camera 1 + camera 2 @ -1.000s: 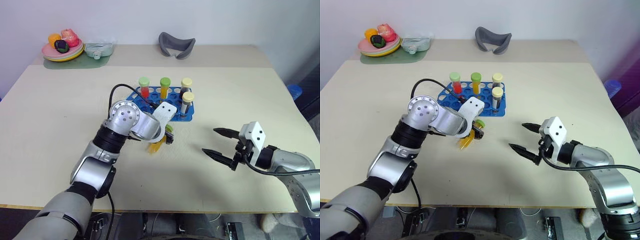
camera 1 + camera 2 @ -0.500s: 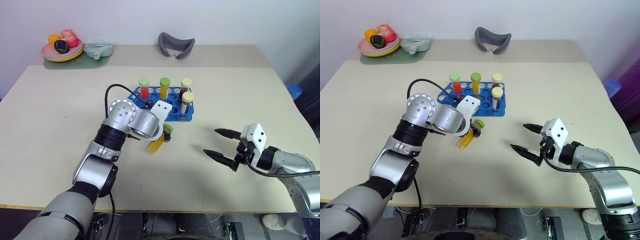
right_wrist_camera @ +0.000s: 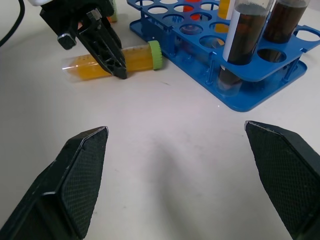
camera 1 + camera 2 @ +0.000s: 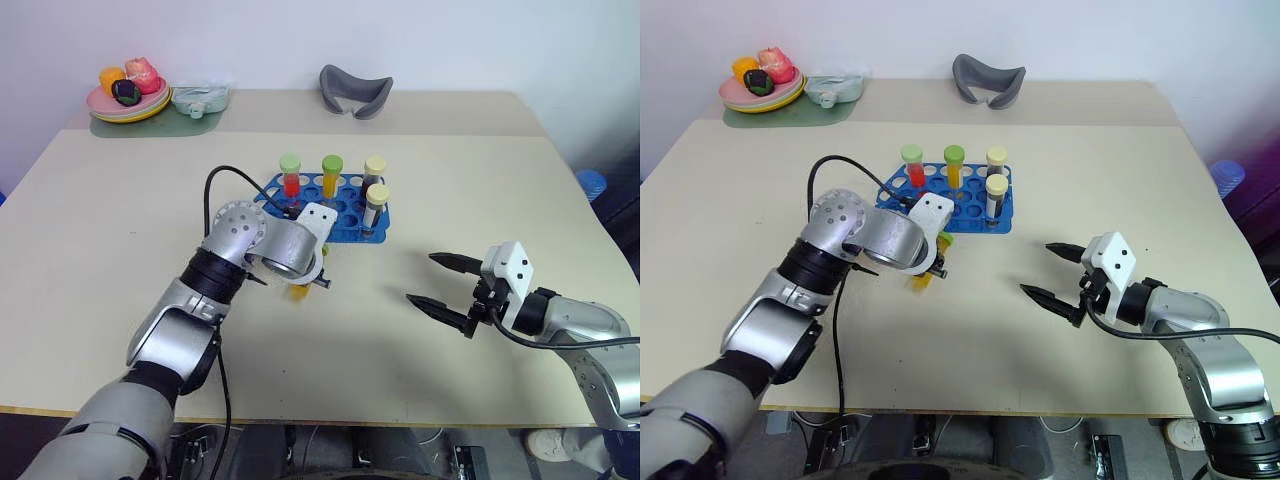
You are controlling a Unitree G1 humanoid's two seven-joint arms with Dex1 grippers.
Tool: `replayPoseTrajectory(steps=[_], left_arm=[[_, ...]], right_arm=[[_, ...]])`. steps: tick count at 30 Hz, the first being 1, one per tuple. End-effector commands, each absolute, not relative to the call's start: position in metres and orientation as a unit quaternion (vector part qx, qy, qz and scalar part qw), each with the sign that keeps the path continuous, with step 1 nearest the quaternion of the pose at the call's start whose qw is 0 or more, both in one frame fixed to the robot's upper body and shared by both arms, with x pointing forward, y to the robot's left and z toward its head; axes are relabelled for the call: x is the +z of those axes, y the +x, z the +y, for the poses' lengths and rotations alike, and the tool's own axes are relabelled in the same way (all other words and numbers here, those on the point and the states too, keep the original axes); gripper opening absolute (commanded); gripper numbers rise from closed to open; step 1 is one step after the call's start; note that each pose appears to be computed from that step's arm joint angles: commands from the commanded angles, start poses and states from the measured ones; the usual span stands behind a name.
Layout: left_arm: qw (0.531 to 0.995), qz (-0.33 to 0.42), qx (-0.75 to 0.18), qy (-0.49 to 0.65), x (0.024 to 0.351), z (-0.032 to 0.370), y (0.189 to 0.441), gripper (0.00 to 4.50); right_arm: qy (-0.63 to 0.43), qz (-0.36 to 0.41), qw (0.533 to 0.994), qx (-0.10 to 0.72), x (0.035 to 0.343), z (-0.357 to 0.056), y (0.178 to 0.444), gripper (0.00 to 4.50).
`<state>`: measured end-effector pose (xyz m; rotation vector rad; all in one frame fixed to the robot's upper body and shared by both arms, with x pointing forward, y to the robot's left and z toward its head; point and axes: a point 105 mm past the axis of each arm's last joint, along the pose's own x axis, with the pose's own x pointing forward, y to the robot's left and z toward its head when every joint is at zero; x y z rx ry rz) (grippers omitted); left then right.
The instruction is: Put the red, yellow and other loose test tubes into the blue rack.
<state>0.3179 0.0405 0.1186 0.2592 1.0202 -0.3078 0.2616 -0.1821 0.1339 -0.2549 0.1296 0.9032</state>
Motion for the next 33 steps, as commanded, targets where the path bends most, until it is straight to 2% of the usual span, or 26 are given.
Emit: replayPoseTrajectory(steps=[1, 7, 10, 11, 23, 29, 33], left_arm=[[0.851, 0.486, -0.145, 0.133, 0.117, 0.041, 0.316, 1.68], [0.859, 0.473, -0.140, 0.134, 0.123, 0.041, 0.317, 1.68], [0.863, 0.468, -0.140, 0.130, 0.126, 0.040, 0.318, 0.92], [0.864, 0.466, -0.141, 0.129, 0.127, 0.039, 0.318, 0.85], [0.872, 0.438, -0.169, 0.138, 0.142, 0.033, 0.318, 0.85], [0.846, 0.424, -0.268, 0.183, 0.151, 0.021, 0.305, 0.85], [0.833, 0.384, -0.315, 0.243, 0.162, 0.038, 0.297, 0.85]], right_arm=[[-0.136, 0.044, 0.889, 0.435, 0.144, -0.182, 0.260, 4.50], [-0.137, 0.043, 0.889, 0.435, 0.143, -0.181, 0.261, 4.50], [-0.137, 0.042, 0.888, 0.436, 0.143, -0.180, 0.262, 4.50], [-0.138, 0.041, 0.888, 0.436, 0.143, -0.180, 0.262, 4.50], [-0.139, 0.040, 0.887, 0.438, 0.141, -0.181, 0.264, 4.50], [-0.140, 0.039, 0.886, 0.440, 0.142, -0.179, 0.265, 4.50], [-0.144, 0.035, 0.886, 0.439, 0.147, -0.179, 0.269, 4.50]])
